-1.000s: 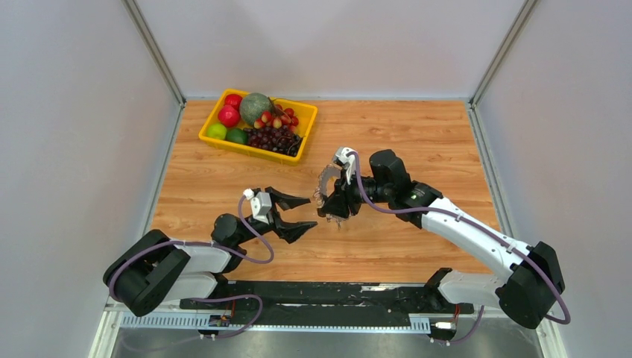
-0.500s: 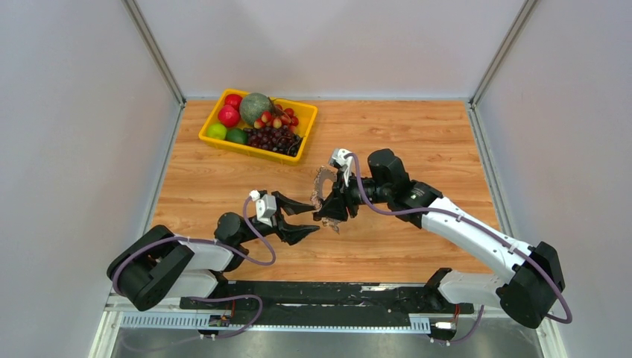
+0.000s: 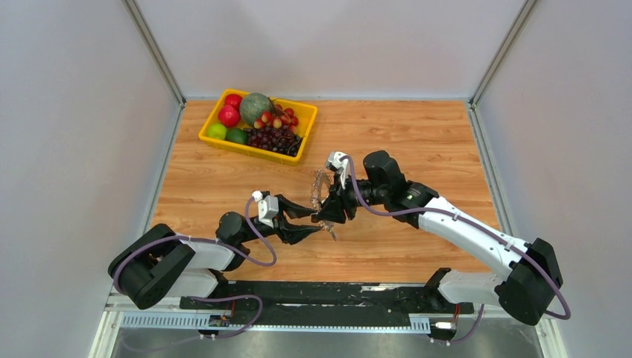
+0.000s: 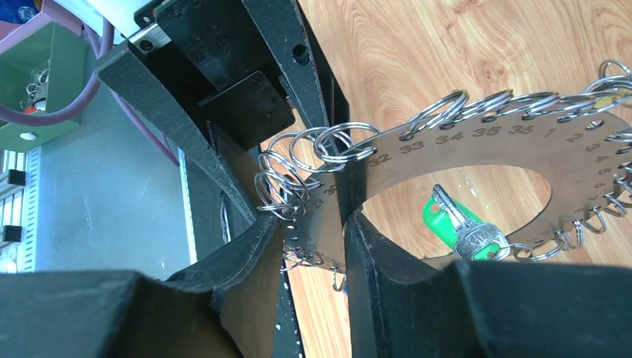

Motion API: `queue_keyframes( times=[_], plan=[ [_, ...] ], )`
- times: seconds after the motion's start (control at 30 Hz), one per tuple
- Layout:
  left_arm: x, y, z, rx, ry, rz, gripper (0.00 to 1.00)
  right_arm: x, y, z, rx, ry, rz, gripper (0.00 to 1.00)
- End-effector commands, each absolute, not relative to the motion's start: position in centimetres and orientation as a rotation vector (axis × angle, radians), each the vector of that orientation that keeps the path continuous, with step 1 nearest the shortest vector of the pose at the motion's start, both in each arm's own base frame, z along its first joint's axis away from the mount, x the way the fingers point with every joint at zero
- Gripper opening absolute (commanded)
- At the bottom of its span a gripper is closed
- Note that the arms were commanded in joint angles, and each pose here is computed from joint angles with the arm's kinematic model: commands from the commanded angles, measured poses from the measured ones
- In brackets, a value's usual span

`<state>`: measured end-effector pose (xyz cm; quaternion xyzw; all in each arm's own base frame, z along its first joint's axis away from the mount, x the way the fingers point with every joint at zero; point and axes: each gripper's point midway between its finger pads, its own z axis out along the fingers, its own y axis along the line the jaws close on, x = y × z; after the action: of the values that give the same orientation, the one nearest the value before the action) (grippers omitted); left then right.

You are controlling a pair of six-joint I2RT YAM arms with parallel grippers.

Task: Remove the keys from the keyring

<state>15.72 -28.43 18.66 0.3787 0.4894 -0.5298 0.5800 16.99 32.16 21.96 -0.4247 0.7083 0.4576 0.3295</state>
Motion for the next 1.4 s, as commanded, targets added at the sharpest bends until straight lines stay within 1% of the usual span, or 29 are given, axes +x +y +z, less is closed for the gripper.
queue_keyframes(
  times=[0.0,0.17,0.37,0.53,0.63,0.83,0.9,1.03,1.1,1.17,1.23,1.33,1.37],
  plan=[
    [15.4,-28.8,20.3,0.911,1.057,-1.237,0.57,17.7,33.0,24.9,-1.124,1.730,1.181,0.35],
    [15.4,-28.7,20.4,0.911,1.056,-1.234,0.50,18.0,32.9,24.8,-1.117,1.732,1.163,0.35],
    [15.8,-28.6,20.3,0.898,1.070,-1.213,0.48,18.2,32.8,24.5,-1.112,1.741,1.148,0.35],
    [16.2,-28.5,20.4,0.893,1.080,-1.185,0.40,18.1,32.8,24.3,-1.113,1.745,1.150,0.35],
    [16.3,-28.4,20.3,0.887,1.084,-1.175,0.38,18.1,32.8,24.2,-1.114,1.746,1.146,0.34],
    [16.3,-28.5,20.3,0.890,1.087,-1.176,0.27,18.2,32.9,24.3,-1.117,1.744,1.145,0.34],
    [16.3,-28.5,20.3,0.892,1.090,-1.176,0.21,18.3,32.9,24.3,-1.114,1.745,1.141,0.34],
    [16.8,-28.6,20.1,0.887,1.123,-1.169,0.12,18.4,32.7,23.8,-1.105,1.759,1.130,0.34],
    [16.9,-28.7,19.9,0.891,1.137,-1.167,0.07,18.6,32.7,23.4,-1.097,1.773,1.117,0.36],
    [17.0,-28.8,19.8,0.891,1.146,-1.166,0.02,19.0,32.5,23.0,-1.074,1.793,1.089,0.39],
    [17.3,-28.8,19.5,0.886,1.166,-1.162,0.00,19.8,32.1,22.5,-1.035,1.820,1.036,0.41],
    [17.6,-28.9,19.2,0.877,1.202,-1.160,0.00,20.7,31.7,21.9,-0.987,1.847,0.982,0.40],
    [17.7,-28.9,19.1,0.877,1.212,-1.159,0.00,20.8,31.6,21.8,-0.978,1.849,0.980,0.41]
  ],
)
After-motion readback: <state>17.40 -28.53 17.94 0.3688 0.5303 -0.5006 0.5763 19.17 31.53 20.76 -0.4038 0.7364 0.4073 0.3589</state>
